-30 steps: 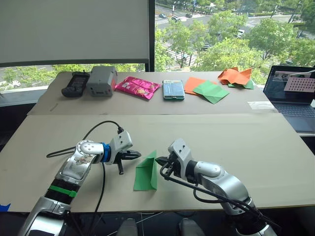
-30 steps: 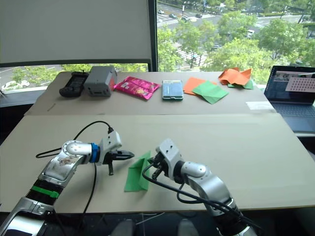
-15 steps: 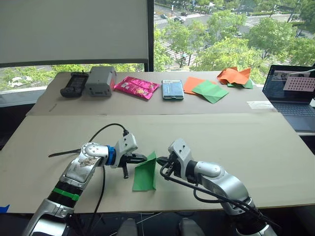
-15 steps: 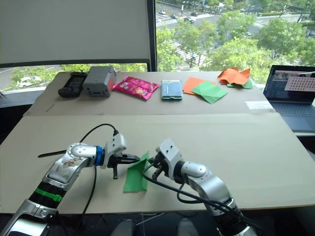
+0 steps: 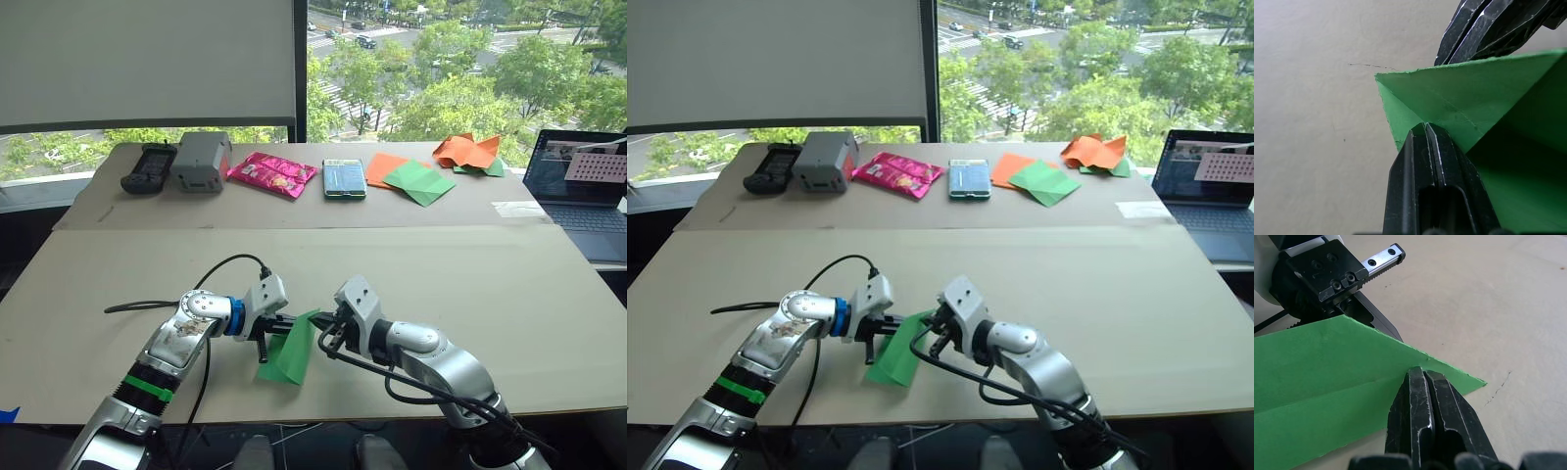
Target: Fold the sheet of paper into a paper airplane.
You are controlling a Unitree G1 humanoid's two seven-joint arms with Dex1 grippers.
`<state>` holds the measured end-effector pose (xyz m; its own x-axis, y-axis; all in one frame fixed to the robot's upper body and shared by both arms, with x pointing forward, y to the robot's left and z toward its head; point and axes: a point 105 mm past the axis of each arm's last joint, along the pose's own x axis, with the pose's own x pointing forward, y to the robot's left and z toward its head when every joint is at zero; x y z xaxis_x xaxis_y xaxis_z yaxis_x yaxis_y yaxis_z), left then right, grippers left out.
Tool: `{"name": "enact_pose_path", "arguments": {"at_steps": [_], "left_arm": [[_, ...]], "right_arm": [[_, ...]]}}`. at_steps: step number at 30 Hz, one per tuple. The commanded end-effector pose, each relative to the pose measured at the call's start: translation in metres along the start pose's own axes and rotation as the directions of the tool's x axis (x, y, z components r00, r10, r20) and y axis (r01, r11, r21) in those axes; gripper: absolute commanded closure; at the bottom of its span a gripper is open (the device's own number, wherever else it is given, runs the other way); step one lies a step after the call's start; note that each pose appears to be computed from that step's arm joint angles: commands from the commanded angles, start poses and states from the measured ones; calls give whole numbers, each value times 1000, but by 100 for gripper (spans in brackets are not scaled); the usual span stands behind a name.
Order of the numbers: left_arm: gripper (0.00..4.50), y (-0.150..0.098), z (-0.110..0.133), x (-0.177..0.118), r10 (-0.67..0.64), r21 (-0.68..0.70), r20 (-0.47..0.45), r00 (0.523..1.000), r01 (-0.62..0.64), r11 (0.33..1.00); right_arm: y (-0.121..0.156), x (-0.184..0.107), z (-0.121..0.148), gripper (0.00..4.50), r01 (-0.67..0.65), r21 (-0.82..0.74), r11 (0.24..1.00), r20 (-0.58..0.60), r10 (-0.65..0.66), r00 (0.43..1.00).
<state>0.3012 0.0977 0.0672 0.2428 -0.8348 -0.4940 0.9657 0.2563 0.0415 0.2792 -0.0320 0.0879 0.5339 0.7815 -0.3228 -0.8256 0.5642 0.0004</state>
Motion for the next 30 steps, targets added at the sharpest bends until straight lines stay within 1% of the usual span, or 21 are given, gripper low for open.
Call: {"name": "enact_pose_path", "arguments": {"at_steps": [1, 7, 12, 14, 20, 26, 30], "left_arm": [[446, -3, 6, 3, -20, 14, 28, 999, 19, 1000], [446, -11, 10, 5, -60, -3, 56, 997, 60, 998], [446, -14, -4, 6, -78, -23, 20, 997, 78, 997], [446, -13, -8, 4, -68, -37, 15, 998, 68, 997], [446, 2, -20, -10, 17, -72, -11, 1000, -18, 997], [446, 2, -25, -14, 31, -84, -20, 999, -33, 996], [446, 3, -28, -17, 43, -80, -33, 999, -45, 996]], "right_arm": [[3, 1, 14, 450, -7, -31, 1000, 54, 8, 999], [3, 2, 13, 450, -8, -30, 1000, 52, 10, 999], [3, 4, 11, 450, -11, -33, 999, 43, 12, 999], [3, 5, 10, 450, -11, -36, 999, 36, 12, 999], [4, 7, 7, 450, -18, -43, 999, 22, 19, 1000], [8, 15, 4, 450, -50, -58, 997, -5, 49, 999], [4, 23, -2, 450, -43, -63, 997, -46, 40, 998]]}}
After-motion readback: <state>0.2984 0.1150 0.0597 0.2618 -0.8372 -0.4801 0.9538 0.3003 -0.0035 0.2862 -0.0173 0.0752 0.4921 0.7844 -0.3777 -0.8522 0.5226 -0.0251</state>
